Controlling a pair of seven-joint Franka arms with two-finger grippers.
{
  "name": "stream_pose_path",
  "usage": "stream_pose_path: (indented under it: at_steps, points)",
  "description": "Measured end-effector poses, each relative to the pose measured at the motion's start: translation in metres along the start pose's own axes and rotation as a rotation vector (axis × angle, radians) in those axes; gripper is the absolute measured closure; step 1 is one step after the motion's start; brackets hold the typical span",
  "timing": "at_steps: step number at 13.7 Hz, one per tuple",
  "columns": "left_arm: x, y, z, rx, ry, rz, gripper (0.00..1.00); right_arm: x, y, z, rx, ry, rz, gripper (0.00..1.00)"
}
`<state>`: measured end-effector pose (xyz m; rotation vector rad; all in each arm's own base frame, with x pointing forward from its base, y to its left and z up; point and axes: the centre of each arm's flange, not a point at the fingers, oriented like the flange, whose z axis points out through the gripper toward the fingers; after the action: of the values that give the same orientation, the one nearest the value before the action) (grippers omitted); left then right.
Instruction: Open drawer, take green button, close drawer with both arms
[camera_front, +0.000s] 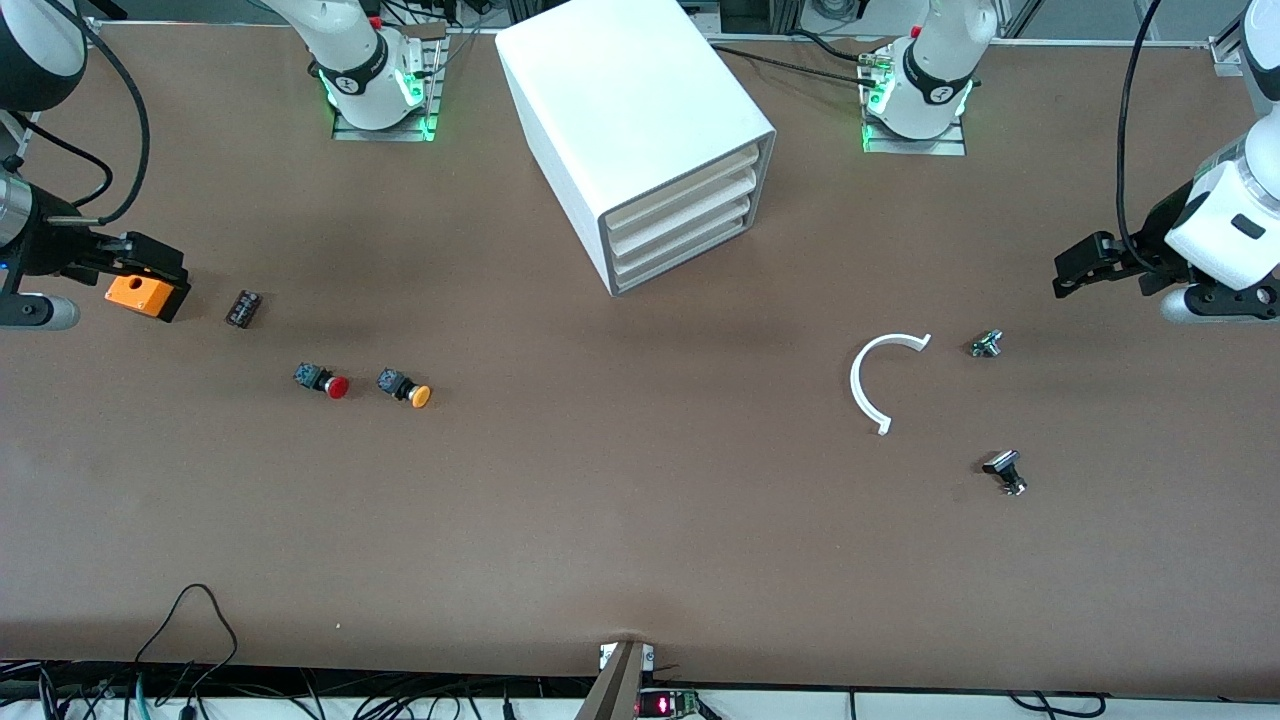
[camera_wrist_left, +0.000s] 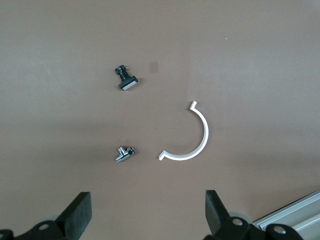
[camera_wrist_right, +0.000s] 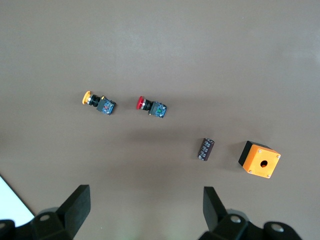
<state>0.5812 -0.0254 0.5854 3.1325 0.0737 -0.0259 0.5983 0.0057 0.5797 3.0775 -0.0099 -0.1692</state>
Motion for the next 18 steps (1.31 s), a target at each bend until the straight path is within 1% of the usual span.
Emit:
stream_pose_path:
  at_steps: [7,11,13,16,18]
  points:
    - [-0.001,0.005,0.0,0.0,0.0,0.009,0.0,0.004,-0.001,0.004,-0.001,0.002,-0.002,0.0]
    - [-0.002,0.016,0.001,-0.001,-0.009,0.03,0.0,0.01,-0.002,0.014,-0.002,-0.01,-0.003,0.0]
    - [0.001,0.016,0.018,0.0,-0.055,0.03,0.0,0.011,-0.002,0.016,-0.003,-0.012,-0.002,0.0]
    - [0.01,0.016,0.067,0.002,-0.17,0.032,0.0,0.014,-0.003,0.022,-0.003,-0.024,-0.003,0.0]
    - [0.011,0.016,0.082,-0.002,-0.217,0.043,0.0,0.017,-0.004,0.028,-0.004,-0.033,-0.005,0.0]
